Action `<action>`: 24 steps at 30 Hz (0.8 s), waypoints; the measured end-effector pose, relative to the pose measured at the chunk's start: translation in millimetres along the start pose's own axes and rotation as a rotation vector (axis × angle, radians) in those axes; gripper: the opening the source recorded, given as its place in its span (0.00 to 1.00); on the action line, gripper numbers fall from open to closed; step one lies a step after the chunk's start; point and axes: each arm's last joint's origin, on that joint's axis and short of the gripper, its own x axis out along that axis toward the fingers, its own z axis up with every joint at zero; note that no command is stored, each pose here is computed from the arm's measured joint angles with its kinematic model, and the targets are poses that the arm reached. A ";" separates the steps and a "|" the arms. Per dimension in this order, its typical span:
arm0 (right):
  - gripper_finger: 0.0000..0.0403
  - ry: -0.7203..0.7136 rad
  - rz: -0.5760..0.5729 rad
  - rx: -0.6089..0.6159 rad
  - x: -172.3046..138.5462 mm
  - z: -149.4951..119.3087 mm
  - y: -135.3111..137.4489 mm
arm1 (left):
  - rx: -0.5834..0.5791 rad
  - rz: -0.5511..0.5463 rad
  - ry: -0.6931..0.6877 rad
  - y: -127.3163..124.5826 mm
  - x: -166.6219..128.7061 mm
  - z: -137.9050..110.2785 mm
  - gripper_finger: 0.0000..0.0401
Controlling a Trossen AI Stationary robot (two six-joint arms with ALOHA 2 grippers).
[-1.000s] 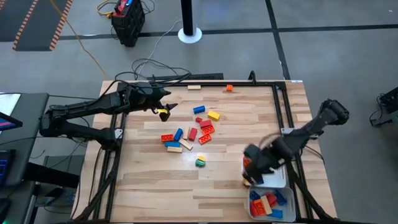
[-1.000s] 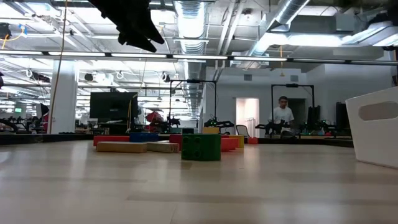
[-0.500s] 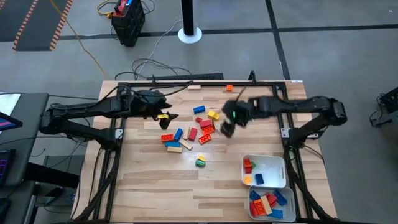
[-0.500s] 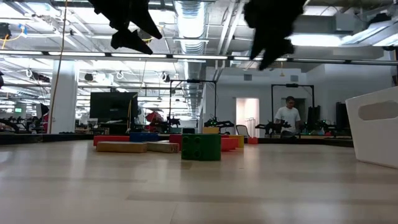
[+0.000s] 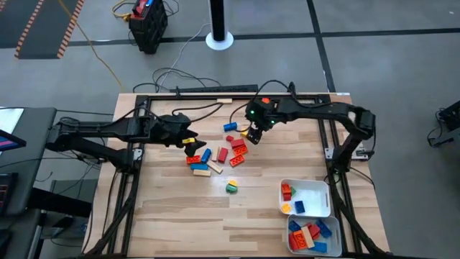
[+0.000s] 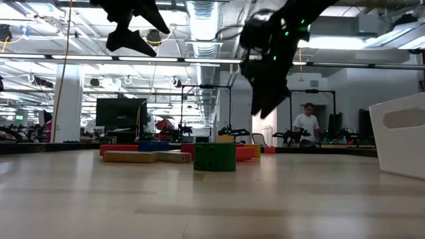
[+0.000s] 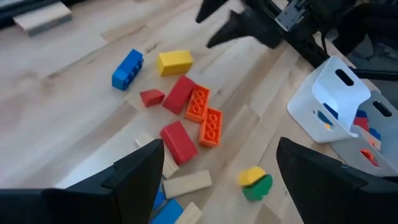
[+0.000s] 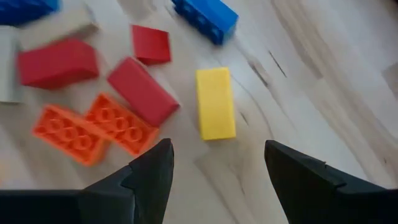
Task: Sort blocks by size
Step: Put the big yellow block into the gray bin
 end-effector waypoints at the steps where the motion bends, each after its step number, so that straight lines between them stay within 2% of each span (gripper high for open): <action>1: 0.68 0.010 -0.004 -0.005 5.2 0.3 -1.3 | -0.004 0.001 0.005 -0.4 -0.2 -0.9 0.75; 8: 0.68 0.013 0.003 -0.116 38.8 3.2 7.6 | -0.055 0.022 -0.008 -3.2 -1.3 -4.0 0.75; 12: 0.68 -0.041 -0.025 -0.111 50.0 8.4 10.2 | -0.069 0.016 -0.003 -5.6 -2.0 -6.1 0.75; 17: 0.68 -0.117 -0.075 -0.098 49.7 14.8 11.0 | -0.068 0.011 0.008 -7.7 -2.8 -8.9 0.75; 22: 0.68 -0.141 -0.076 -0.110 57.1 18.2 10.0 | -0.062 0.020 0.002 -8.7 -3.3 -10.2 0.75; 24: 0.68 -0.098 -0.083 -0.110 66.9 14.3 7.9 | -0.059 0.021 0.003 -8.8 -3.4 -10.4 0.75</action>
